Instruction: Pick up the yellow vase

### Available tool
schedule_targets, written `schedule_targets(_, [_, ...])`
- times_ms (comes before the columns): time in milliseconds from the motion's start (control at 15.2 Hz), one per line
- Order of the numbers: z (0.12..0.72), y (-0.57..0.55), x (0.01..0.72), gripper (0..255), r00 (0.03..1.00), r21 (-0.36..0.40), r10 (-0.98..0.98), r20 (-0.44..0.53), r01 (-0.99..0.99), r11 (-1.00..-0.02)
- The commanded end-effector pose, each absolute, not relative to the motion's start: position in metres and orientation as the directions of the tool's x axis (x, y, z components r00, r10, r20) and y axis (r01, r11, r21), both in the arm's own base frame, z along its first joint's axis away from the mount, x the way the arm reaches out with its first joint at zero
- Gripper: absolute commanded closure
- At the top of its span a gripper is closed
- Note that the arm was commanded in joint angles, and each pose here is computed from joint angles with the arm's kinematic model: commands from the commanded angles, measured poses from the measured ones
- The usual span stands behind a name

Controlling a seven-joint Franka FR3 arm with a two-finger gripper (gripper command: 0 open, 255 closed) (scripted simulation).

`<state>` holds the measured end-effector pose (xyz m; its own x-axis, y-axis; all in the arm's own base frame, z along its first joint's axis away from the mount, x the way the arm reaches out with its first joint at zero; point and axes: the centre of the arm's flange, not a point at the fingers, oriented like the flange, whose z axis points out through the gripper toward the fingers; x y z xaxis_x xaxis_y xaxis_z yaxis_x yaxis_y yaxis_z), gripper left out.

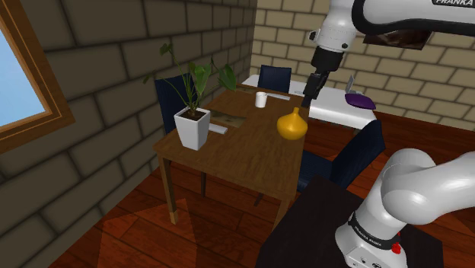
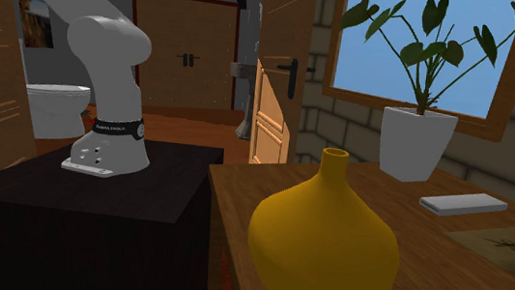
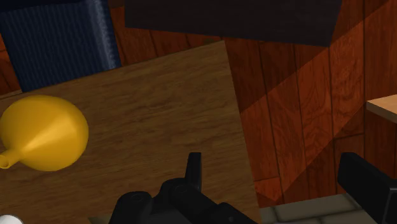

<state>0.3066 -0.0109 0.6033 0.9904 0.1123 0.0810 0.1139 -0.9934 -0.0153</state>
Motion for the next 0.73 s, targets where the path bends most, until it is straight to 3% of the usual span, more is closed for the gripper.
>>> schedule_targets(0, [0.603,-0.011,0.307,0,0.990,-0.015,0.112,0.081,0.114,-0.993])
schedule_targets(660, [0.554,-0.130,0.355,0,0.990,-0.054,0.118,0.074,0.122,-0.991])
